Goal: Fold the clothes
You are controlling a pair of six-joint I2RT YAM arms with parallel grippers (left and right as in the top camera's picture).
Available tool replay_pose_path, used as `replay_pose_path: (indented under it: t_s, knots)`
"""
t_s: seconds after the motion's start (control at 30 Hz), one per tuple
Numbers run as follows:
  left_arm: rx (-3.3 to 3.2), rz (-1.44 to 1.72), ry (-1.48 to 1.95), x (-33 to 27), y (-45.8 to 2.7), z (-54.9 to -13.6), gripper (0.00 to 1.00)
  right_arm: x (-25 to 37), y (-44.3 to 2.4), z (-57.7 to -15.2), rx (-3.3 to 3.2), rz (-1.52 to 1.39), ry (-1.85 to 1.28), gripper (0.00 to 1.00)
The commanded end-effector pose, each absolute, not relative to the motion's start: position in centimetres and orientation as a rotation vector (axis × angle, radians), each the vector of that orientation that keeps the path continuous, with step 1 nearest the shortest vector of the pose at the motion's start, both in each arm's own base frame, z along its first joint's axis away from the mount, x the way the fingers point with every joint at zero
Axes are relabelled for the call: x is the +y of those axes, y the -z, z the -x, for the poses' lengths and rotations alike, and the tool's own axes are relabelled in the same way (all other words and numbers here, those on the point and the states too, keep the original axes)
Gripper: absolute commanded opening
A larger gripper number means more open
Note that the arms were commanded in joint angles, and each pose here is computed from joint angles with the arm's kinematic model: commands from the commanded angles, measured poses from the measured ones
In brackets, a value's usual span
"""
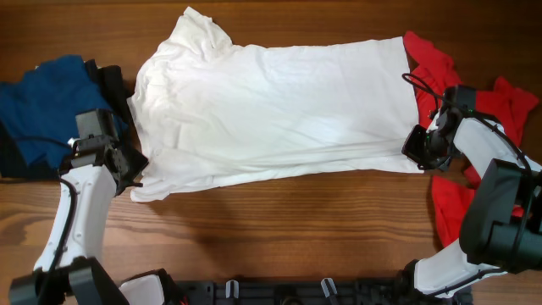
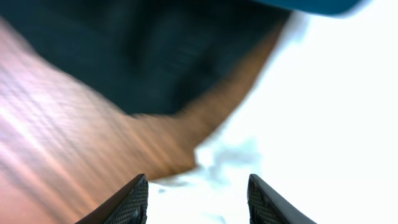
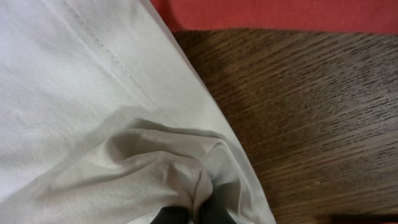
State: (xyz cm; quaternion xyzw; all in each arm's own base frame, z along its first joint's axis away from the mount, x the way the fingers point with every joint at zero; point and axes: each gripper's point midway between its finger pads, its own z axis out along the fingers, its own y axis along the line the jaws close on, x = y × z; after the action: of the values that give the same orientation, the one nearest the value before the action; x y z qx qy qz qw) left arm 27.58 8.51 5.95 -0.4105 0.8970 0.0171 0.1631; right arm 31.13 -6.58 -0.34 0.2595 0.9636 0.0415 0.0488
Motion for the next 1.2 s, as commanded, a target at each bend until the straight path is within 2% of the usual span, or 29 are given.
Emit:
replay_pose_path:
  t_s: [0.0,0.33,0.57,1.0,1.17]
  knots:
    - [2.639,0.989,0.197,3.5,-6.5,-29.1,0.52,-6.6,0.8,-30.4,2.951,-0.783,-0.128,0.05]
    - [2.858,0.571,0.203,-4.4,-3.7,-28.8,0.53,-6.6,0.8,-30.4,2.958,-0.755,-0.127,0.05]
    - [2.946,0.251,0.051,-5.7,-1.8,-28.1,0.53,-6.6,0.8,-30.4,2.957,-0.755,-0.127,0.06]
    - [2.96,0.051,0.057,-8.6,-1.8,-27.2,0.54,-6.7,0.8,-30.5,2.954,-0.754,-0.126,0.06]
    - [2.938,0.018,-0.101,-7.5,-1.7,-27.3,0.54,-6.7,0.8,-30.5,2.954,-0.754,-0.126,0.06]
